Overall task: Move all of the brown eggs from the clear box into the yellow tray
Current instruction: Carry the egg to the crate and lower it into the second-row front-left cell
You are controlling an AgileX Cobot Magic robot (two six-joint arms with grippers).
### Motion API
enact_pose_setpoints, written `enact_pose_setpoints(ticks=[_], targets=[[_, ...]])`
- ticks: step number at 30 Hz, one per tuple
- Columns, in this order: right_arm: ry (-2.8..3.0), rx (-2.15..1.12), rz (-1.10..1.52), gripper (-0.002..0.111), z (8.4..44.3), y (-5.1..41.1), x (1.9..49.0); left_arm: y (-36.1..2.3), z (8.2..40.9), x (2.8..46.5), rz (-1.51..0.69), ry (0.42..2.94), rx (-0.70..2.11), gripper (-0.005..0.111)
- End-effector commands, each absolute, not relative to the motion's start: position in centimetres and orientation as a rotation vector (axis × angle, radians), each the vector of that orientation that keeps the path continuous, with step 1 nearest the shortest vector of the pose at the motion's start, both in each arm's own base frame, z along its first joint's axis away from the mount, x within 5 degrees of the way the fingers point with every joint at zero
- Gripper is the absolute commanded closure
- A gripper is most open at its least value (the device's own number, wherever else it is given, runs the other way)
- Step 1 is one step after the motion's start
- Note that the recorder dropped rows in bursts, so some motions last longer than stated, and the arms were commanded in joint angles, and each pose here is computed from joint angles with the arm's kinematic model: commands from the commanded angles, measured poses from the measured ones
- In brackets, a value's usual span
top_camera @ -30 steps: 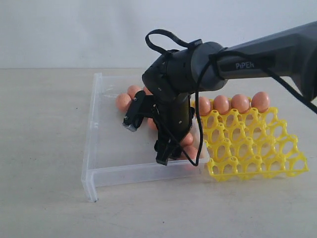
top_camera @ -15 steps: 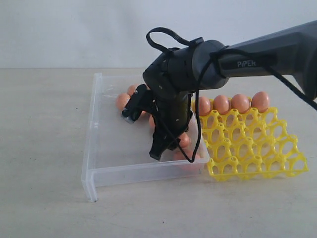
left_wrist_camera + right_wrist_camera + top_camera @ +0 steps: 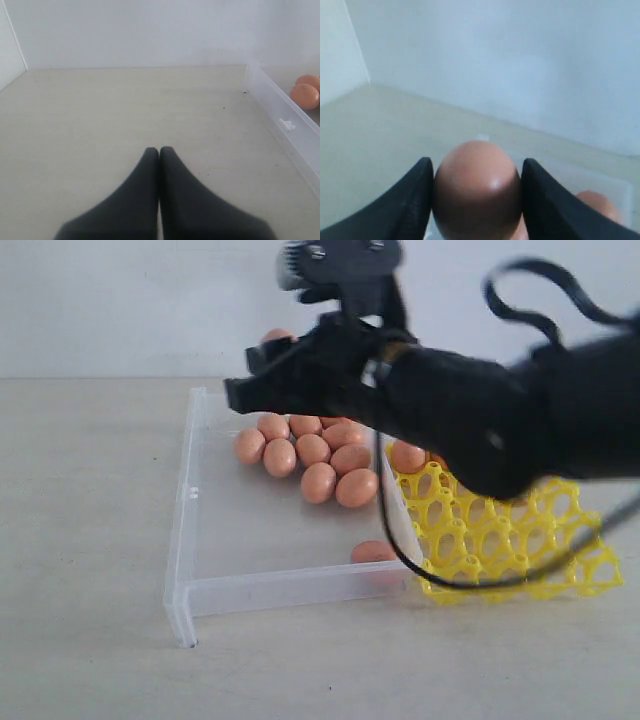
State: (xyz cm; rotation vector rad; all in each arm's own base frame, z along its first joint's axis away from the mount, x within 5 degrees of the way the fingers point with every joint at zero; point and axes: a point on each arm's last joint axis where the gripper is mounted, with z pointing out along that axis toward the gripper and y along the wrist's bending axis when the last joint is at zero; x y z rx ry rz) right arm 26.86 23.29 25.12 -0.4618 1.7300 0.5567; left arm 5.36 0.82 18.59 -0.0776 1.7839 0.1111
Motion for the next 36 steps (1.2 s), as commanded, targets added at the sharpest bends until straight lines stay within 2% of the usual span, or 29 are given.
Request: enact_pose_setpoints(ticks=[1, 4, 6, 7, 9, 10, 12, 14, 18, 25, 36], targets=[[1.519, -0.201, 0.503, 0.109, 25.1, 14.7, 23.3, 0.8, 18.7, 5.4, 0.104, 1.778, -0.076, 0.111], [1.618, -0.133, 0.405, 0.109, 24.6, 9.1, 26.5, 0.8, 18.7, 5.4, 0.104, 1.778, -0.076, 0.111], [1.642, -0.253, 0.561, 0.109, 25.3, 6.1, 29.3, 0.8, 18.7, 5.4, 0.104, 1.775, -0.076, 0.111], [1.65, -0.391, 0.752, 0.109, 25.8, 4.5, 30.8, 0.8, 18.8, 5.4, 0.103, 1.759, -0.073, 0.111], [1.633, -0.499, 1.001, 0.109, 25.7, 3.0, 32.1, 0.8, 18.8, 5.4, 0.102, 1.756, -0.073, 0.111], [1.67, -0.511, 1.046, 0.109, 24.6, 2.6, 33.0, 0.8, 18.8, 5.4, 0.102, 1.756, -0.073, 0.111], [1.741, -0.586, 1.053, 0.109, 22.4, 3.1, 33.4, 0.8, 18.8, 5.4, 0.102, 1.756, -0.073, 0.111], [1.858, -0.638, 0.953, 0.109, 19.6, 4.4, 34.2, 0.8, 18.8, 5.4, 0.102, 1.756, -0.073, 0.111], [1.924, -0.629, 0.858, 0.109, 16.8, 6.3, 35.3, 0.8, 18.8, 5.4, 0.102, 1.756, -0.073, 0.111], [1.942, -0.676, 0.863, 0.109, 15.7, 7.7, 35.2, 0.8, 18.8, 5.4, 0.102, 1.756, -0.073, 0.111], [1.946, -0.697, 0.762, 0.109, 14.9, 7.4, 35.7, 0.8, 18.8, 5.4, 0.103, 1.762, -0.074, 0.111]])
